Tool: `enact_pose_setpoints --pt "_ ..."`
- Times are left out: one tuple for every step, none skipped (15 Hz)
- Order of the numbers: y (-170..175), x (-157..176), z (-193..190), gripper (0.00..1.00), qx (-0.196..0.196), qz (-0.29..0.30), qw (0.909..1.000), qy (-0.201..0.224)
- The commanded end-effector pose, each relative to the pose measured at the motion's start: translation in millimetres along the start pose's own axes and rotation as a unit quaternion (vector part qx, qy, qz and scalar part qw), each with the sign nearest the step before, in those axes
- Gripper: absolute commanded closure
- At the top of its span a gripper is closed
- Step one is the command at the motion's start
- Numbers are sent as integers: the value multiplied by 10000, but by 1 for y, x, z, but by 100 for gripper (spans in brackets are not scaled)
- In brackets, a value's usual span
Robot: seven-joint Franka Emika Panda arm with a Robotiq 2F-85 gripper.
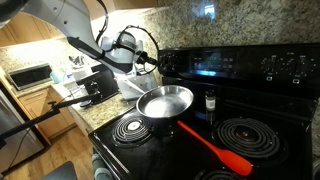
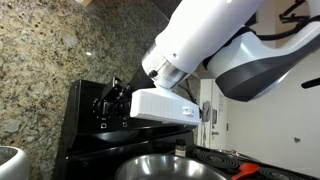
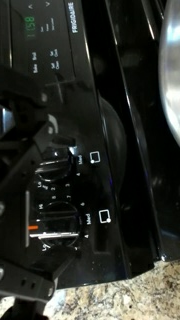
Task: Turn the second knob from the left
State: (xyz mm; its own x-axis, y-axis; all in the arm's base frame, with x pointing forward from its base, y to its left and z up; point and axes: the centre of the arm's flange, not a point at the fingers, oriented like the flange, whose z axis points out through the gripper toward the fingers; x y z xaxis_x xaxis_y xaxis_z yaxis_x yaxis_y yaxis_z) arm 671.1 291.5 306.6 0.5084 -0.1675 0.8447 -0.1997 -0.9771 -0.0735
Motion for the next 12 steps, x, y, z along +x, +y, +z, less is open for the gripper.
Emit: enact_pose_setpoints --pt "14 17 2 0 -18 -111 9998 162" --pt "18 21 2 0 -26 -60 9998 211" --pt "22 24 3 0 -73 -63 9997 229" --pt "25 26 4 0 -106 -32 9996 256" --pt "28 29 5 0 -156 -33 9995 276" --pt "30 31 5 0 -175 -13 9995 281" --pt "32 33 6 0 -201 29 9994 289" --pt "33 33 6 0 -225 31 9993 285" --pt "29 25 13 0 -200 29 9996 186" --pt "29 25 13 0 -204 30 9996 185" --pt "29 23 14 0 -207 26 9996 178" --pt "29 22 14 0 -208 21 9996 170"
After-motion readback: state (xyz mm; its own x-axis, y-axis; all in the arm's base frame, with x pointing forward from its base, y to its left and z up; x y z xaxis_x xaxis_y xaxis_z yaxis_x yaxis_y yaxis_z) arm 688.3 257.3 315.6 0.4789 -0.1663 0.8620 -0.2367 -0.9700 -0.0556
